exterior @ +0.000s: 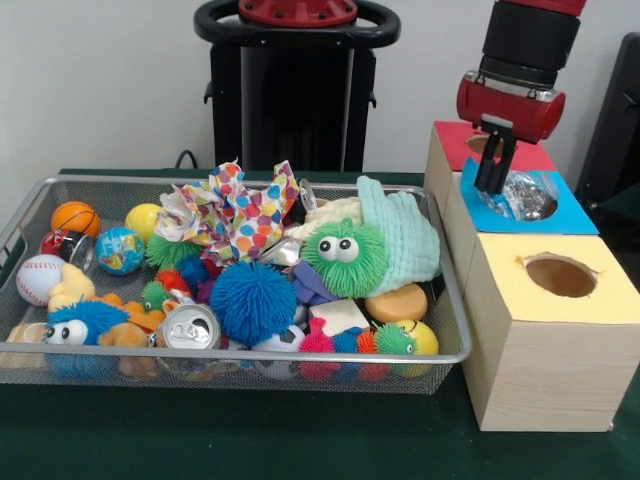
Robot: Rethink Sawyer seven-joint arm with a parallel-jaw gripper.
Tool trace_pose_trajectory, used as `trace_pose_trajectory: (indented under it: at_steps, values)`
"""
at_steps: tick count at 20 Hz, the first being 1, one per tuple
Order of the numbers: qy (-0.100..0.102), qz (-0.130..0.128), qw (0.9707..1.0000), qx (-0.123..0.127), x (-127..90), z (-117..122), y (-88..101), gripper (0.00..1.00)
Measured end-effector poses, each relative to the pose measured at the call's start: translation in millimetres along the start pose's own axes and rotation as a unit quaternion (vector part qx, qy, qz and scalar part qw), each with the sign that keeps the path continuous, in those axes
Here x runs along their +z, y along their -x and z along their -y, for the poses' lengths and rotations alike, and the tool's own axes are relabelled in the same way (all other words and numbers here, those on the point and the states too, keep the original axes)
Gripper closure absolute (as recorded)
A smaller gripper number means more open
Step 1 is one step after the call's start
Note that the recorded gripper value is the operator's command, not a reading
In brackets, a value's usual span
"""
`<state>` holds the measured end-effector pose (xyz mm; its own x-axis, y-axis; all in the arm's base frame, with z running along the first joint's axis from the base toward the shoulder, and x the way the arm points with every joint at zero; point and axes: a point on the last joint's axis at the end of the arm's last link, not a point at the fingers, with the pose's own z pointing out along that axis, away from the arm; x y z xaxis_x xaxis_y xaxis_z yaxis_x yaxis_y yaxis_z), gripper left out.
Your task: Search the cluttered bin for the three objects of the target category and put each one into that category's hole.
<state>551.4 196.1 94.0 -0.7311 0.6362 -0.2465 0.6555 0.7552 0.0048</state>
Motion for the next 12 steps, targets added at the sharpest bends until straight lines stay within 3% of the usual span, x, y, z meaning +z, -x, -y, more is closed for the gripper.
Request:
trace_pose_trajectory:
  at_steps: [5,8,12]
  values:
    - [-0.002,-0.025,0.9997,0.001,-8,0,-4.4,1.00]
    - [-0.003,-0.059,0.9983,0.002,-22,-2,-10.7,1.00]
    - [-0.003,-0.114,0.9934,0.001,-48,-6,-24.1,1.00]
